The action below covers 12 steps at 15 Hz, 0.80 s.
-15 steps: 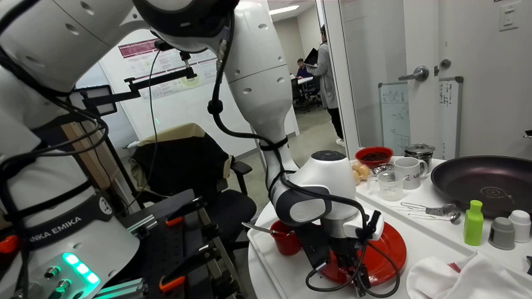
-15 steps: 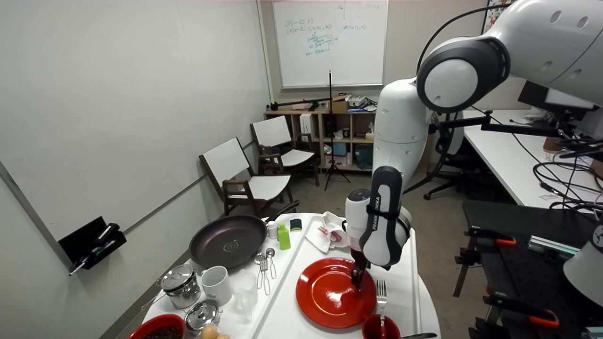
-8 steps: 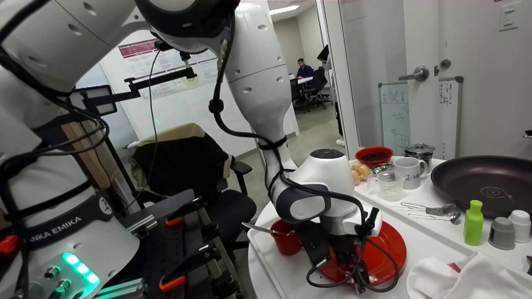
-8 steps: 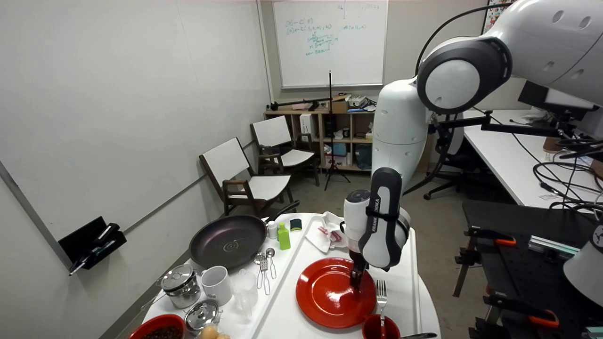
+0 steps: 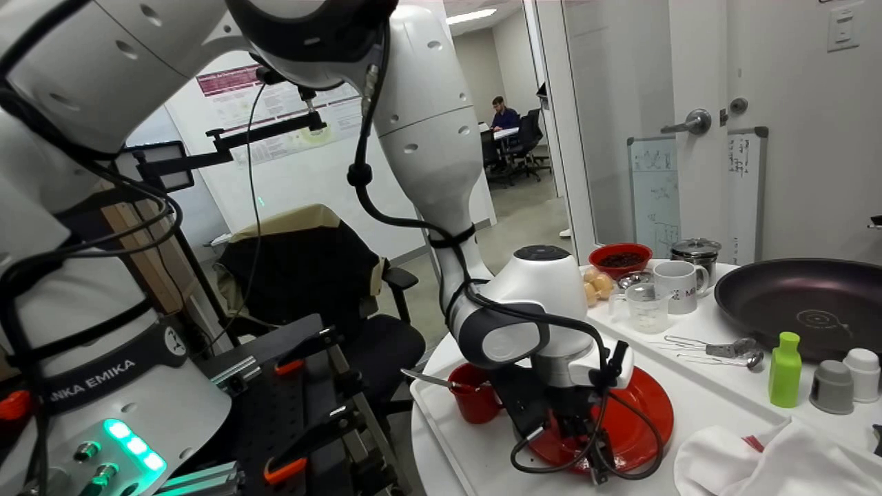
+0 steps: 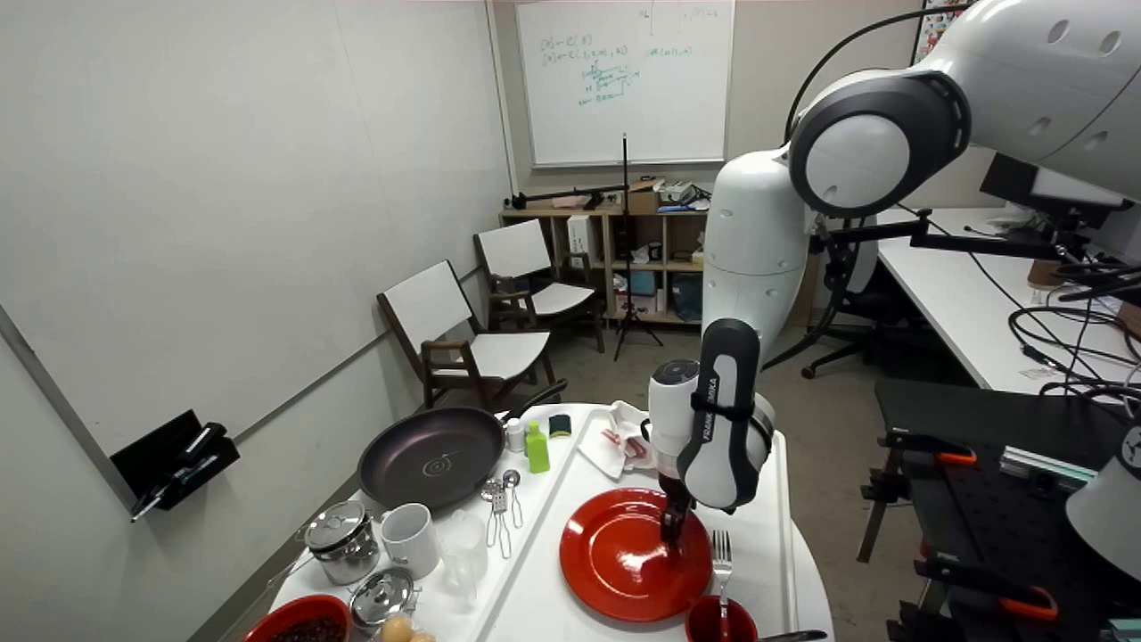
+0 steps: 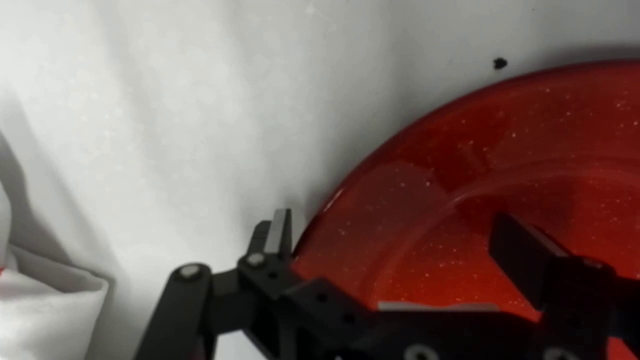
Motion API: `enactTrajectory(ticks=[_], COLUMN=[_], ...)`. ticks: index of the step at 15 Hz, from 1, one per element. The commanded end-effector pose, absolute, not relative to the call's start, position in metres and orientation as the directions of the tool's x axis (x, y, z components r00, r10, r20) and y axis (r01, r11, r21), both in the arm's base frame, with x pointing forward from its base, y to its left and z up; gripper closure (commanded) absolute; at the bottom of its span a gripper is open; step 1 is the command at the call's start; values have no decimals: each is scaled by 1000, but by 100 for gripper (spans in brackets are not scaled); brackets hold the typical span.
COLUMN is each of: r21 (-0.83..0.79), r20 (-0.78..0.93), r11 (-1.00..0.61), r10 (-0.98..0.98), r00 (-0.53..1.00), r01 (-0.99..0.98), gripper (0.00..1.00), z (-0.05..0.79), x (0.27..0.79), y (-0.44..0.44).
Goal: Move the red plate to the left
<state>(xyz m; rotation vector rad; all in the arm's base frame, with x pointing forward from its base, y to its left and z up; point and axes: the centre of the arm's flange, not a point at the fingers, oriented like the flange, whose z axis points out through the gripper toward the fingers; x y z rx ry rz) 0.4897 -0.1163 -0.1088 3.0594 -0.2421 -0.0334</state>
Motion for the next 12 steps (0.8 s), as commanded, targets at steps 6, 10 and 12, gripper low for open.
enactTrajectory(ticks=[6,10,12], r21=[79,69,64], r20=[-7,-2,-5], r11=[-989,-991,-992], r10=[-124,-116,-113], r00=[992,993,994], r01=[-123,-115,-112], gripper=[0,0,0], z=[-106,-105,-105], x=[505,514,518], y=[-110,-105,-103])
